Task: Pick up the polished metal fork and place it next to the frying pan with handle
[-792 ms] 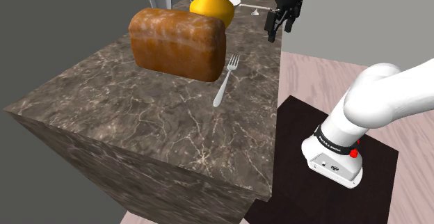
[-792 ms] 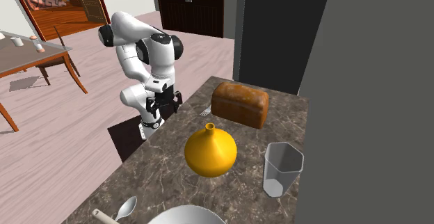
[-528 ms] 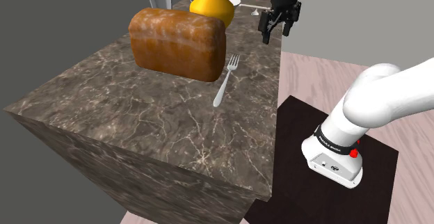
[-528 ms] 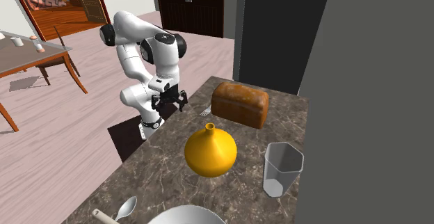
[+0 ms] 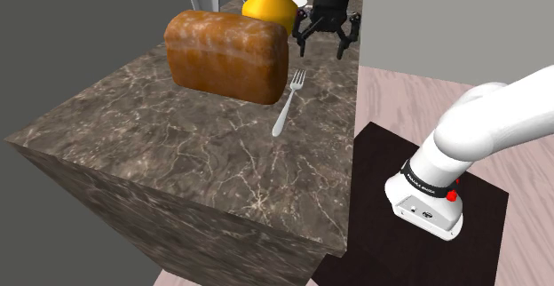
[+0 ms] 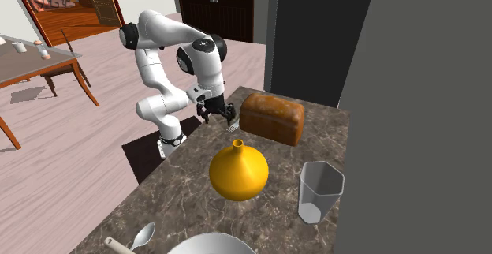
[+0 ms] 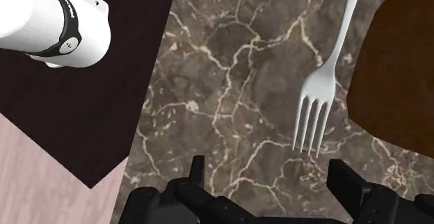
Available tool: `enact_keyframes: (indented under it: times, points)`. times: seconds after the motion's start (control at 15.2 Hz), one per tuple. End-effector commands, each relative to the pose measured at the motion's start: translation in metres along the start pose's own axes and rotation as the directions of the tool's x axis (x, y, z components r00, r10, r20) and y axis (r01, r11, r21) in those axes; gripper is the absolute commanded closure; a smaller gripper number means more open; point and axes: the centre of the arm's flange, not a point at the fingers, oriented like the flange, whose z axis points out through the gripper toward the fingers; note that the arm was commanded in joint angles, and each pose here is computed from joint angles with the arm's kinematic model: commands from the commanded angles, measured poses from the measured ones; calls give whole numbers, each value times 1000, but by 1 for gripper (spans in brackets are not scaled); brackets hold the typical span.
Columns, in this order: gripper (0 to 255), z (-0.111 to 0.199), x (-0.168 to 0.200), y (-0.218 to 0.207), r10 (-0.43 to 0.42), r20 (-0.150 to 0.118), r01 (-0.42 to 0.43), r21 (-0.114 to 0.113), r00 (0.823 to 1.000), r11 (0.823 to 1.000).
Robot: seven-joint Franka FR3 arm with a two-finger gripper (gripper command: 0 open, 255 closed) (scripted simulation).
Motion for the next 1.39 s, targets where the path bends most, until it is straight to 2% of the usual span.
enact_keyframes:
  times: [0.0, 0.07, 0.13, 0.59, 1.12, 1.19, 1.32]
  points:
    - [0, 0, -4, -21, 161, 34, -162, 36, 986, 986]
    - [0, 0, -3, -30, 233, 51, -235, 51, 971, 971]
    - [0, 0, -3, -32, 241, 53, -244, 53, 969, 968]
    - [0, 39, -4, -34, 241, 53, -244, 53, 969, 968]
    - [0, 39, -4, -34, 241, 53, -244, 53, 969, 968]
    - [255, 39, -4, -34, 241, 53, -244, 53, 969, 968]
    - [255, 39, -4, -34, 241, 53, -244, 53, 969, 968]
